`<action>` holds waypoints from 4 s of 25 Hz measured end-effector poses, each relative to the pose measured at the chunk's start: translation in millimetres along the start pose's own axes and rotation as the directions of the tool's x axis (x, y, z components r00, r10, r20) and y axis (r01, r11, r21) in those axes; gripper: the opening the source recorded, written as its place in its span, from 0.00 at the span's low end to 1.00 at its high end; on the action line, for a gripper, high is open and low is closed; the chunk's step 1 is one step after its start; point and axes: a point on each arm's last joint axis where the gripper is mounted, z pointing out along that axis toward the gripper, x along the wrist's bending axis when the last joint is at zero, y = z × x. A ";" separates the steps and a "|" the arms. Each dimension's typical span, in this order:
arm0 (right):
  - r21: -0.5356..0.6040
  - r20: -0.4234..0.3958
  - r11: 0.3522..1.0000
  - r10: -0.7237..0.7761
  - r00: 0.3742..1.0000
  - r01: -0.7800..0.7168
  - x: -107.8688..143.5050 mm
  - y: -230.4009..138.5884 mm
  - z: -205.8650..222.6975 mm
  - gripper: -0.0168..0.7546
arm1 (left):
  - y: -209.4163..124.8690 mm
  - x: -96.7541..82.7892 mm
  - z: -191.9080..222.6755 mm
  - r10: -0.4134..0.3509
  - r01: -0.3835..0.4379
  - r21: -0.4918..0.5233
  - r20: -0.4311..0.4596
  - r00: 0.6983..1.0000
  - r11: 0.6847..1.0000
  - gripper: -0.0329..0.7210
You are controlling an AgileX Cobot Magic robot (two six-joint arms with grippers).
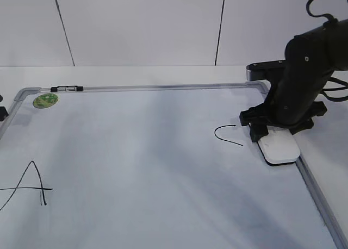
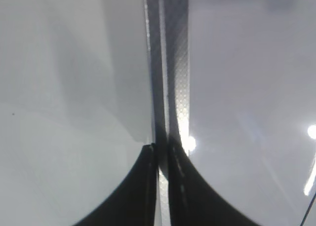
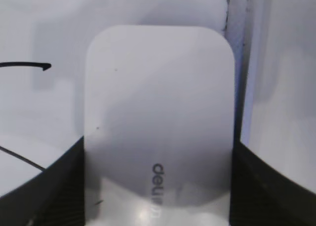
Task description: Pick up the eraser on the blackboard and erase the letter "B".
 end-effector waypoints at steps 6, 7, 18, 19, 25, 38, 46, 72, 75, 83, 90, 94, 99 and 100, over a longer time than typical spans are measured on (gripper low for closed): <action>-0.001 0.003 1.000 -0.001 1.000 0.001 -0.2 0.1 0.0 0.68 | 0.0 0.0 0.0 0.000 0.000 0.000 0.000 1.000 1.000 0.06; -0.001 0.003 1.000 0.000 1.000 0.000 -0.2 0.1 0.0 0.68 | 0.0 0.0 0.0 0.000 0.000 0.000 0.000 1.000 1.000 0.06; 0.007 -0.001 1.000 0.006 1.000 -0.006 0.3 -0.5 1.8 0.76 | 0.0 -0.3 0.0 -0.002 0.002 -0.001 0.004 1.000 1.000 0.06; 0.007 -0.001 1.000 0.007 1.000 -0.007 0.3 -0.5 1.8 0.76 | 0.0 -0.3 0.0 -0.002 0.002 -0.001 0.004 1.000 1.000 0.06; 0.007 -0.001 1.000 0.007 1.000 -0.007 0.3 -0.5 1.8 0.76 | 0.0 -0.3 0.0 -0.002 0.002 -0.001 0.004 1.000 1.000 0.06; 0.007 -0.001 1.000 0.007 1.000 -0.007 0.3 -0.5 1.8 0.76 | -0.1 -0.5 0.0 -0.002 0.002 0.001 0.005 1.000 1.000 0.06; 0.007 -0.001 1.000 0.007 1.000 -0.007 0.3 -0.5 1.8 0.76 | -0.1 -0.5 0.0 -0.003 0.003 0.001 0.006 1.000 1.000 0.06; 0.051 0.015 0.998 0.039 0.999 -0.039 -0.9 -3.7 0.8 0.75 | 0.0 -0.9 0.0 -0.010 0.010 -0.001 0.018 1.000 1.000 0.06; 0.057 0.018 0.997 0.054 0.998 -0.055 -1.0 -3.8 0.9 0.75 | 0.0 -0.9 0.0 -0.010 0.010 -0.001 0.018 1.000 1.000 0.06; 0.070 0.029 0.994 0.086 0.996 -0.088 -1.6 -3.8 0.4 0.80 | 0.0 -0.9 0.0 -0.010 0.010 -0.001 0.018 1.000 1.000 0.06; 0.110 0.050 0.989 0.091 0.995 -0.096 -2.5 0.3 -4.0 0.80 | 0.0 -1.0 0.0 -0.010 0.010 -0.001 0.019 1.000 1.000 0.06; 0.132 0.058 0.985 0.100 0.993 -0.107 -2.7 4.5 -10.2 0.80 | 0.0 -1.1 0.0 -0.011 0.011 -0.001 0.020 1.000 1.000 0.06; 0.168 0.062 0.979 0.109 0.992 -0.118 -2.5 2.4 -12.1 0.80 | 0.0 -1.1 0.0 -0.011 0.011 -0.001 0.020 1.000 1.000 0.06; 0.178 0.065 0.977 0.109 0.992 -0.119 -2.6 1.5 -12.3 0.80 | 0.0 -1.1 0.0 -0.011 0.011 -0.001 0.020 1.000 1.000 0.06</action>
